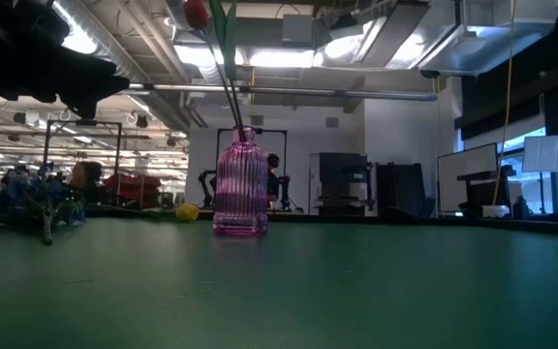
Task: Sort flowers into vase by color
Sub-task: Put the white flowers into the blue vase
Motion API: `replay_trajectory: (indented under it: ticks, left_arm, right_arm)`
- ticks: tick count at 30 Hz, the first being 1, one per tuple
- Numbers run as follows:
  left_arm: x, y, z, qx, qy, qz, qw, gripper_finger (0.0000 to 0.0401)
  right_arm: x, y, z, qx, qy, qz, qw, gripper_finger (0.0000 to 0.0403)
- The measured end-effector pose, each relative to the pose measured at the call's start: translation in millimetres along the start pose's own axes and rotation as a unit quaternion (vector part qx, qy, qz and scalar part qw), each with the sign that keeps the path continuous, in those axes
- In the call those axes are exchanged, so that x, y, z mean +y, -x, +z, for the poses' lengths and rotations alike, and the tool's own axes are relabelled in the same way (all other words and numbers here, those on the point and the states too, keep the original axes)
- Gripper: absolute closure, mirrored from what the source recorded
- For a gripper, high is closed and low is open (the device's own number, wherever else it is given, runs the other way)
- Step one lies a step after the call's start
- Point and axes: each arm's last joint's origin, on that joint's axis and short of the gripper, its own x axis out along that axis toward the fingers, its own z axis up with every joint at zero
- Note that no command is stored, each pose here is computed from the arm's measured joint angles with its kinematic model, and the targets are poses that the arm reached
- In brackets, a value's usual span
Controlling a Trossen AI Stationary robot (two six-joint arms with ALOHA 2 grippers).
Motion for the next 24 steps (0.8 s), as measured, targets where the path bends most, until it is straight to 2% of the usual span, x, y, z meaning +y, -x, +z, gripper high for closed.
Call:
replay_trajectory:
  ticks: [3, 8, 11, 17, 20, 22, 24]
  left_arm:
    - [0.0, 0.0, -0.1, 0.0, 0.0, 0.0, 1.0, 0.0234]
    - [0.0, 0.0, 0.1, 0.0, 0.0, 0.0, 1.0, 0.0234]
    - [0.0, 0.0, 0.0, 0.0, 0.0, 0.0, 1.0, 0.0234]
    - [0.0, 0.0, 0.1, 0.0, 0.0, 0.0, 1.0, 0.0234]
    - [0.0, 0.0, 0.1, 0.0, 0.0, 0.0, 1.0, 0.0234]
    - [0.0, 0.0, 0.1, 0.0, 0.0, 0.0, 1.0, 0.0234]
    - [0.0, 0.0, 0.0, 0.0, 0.0, 0.0, 1.0, 0.0234]
  right_arm:
    - [-2.9, 9.3, 8.7, 0.018, 0.005, 0.053, 0.998, 0.0397]
    - [-9.4, 25.4, 22.2, 0.04, -0.006, 0.083, 0.996, 0.0395]
    - [-17.5, 34.9, 32.6, 0.048, 0.01, 0.063, 0.997, 0.0397]
    - [-48.5, 50.8, 68.0, 0.011, -0.021, 0.061, 0.998, 0.0398]
    - [-50.4, 48.9, 75.8, 0.017, 0.01, 0.023, 1.0, 0.0397]
    - [-48.0, 49.2, 75.0, 0.022, 0.023, 0.033, 0.999, 0.0394]
    - [-43.1, 50.1, 72.6, 0.018, 0.014, 0.081, 0.996, 0.0394]
